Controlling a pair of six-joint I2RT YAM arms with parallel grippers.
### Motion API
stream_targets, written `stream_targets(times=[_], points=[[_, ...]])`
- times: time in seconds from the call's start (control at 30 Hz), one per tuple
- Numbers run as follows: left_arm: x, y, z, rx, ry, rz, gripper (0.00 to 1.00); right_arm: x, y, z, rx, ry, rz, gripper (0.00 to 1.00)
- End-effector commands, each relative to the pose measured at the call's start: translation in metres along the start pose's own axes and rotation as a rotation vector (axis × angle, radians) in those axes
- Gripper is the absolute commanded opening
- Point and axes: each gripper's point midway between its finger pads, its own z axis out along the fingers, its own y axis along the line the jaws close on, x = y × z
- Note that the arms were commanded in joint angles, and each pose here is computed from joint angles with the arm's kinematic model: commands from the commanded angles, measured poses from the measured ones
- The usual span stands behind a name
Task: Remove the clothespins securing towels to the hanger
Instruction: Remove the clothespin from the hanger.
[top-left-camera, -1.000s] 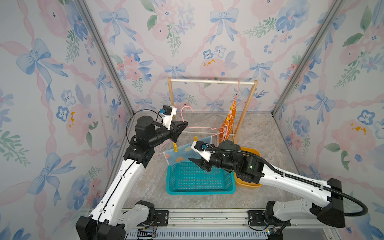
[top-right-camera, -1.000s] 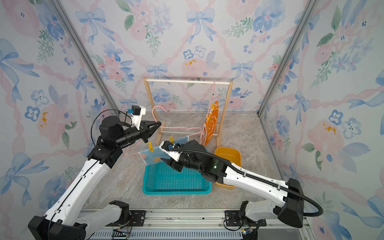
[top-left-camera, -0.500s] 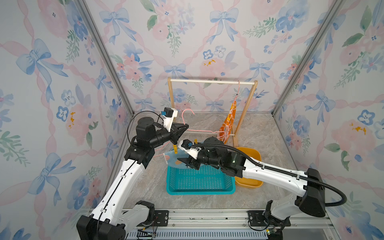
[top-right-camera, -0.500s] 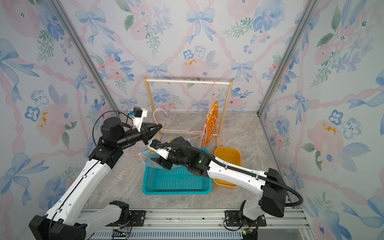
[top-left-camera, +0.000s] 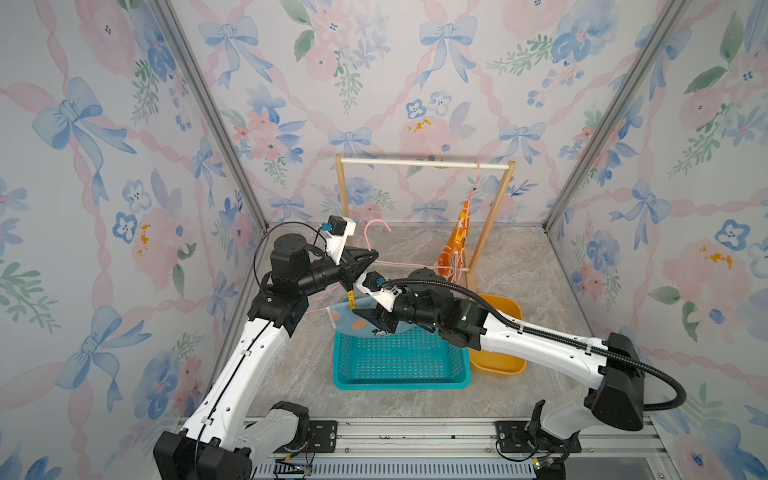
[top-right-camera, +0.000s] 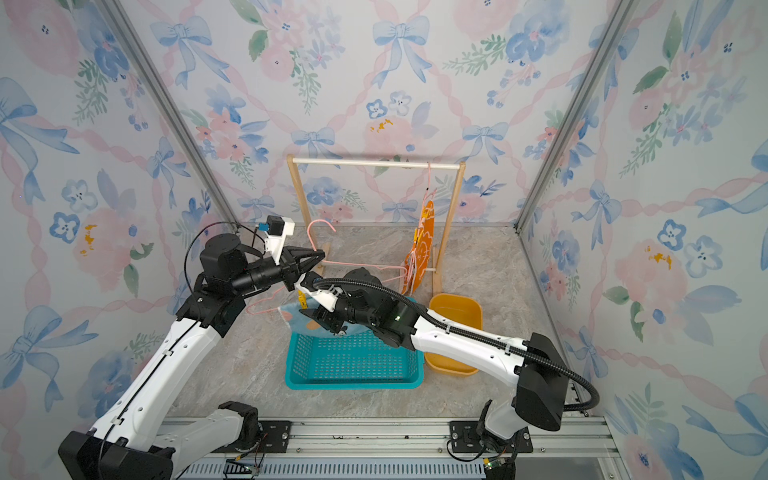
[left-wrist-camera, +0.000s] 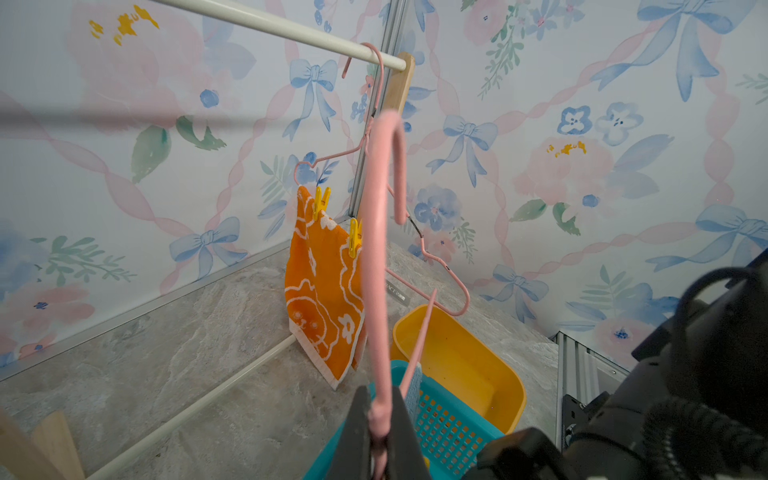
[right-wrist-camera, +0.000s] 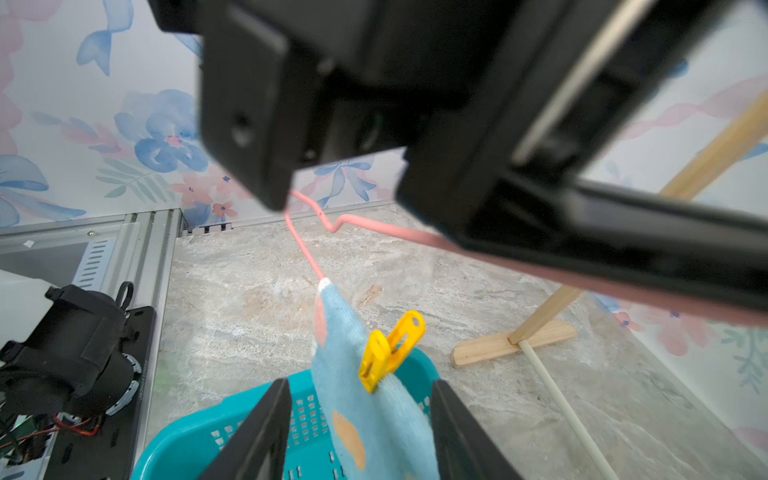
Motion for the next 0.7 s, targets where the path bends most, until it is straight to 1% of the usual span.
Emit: stream_targets(times=[0.0,0.13,0.3,0.5,0.67], points=[[-0.003,0.002,-0.001,0.013,-0.006,0.0,0.0,-0.015,-0.016,-0.033,0.048,-0.039,0.002,0.55],[-0.005,0.004,-0.002,0.008,-0.011,0.002,0.0,-0.005,-0.026,-0.056,0.077,-0.013,0.005,0.55],[-0.005,0.003,-0.003,0.012,-0.011,0.002,0.0,0.009,-0.044,-0.074,0.114,0.014,0.03,0.53],[-0.005,-0.001,-0.003,0.038,-0.008,0.003,0.0,0.018,-0.045,-0.078,0.101,0.061,-0.008,0.5],[-0.003,-0.005,-0.003,0.063,-0.003,0.004,0.0,0.025,-0.051,-0.076,0.084,0.077,0.001,0.48]])
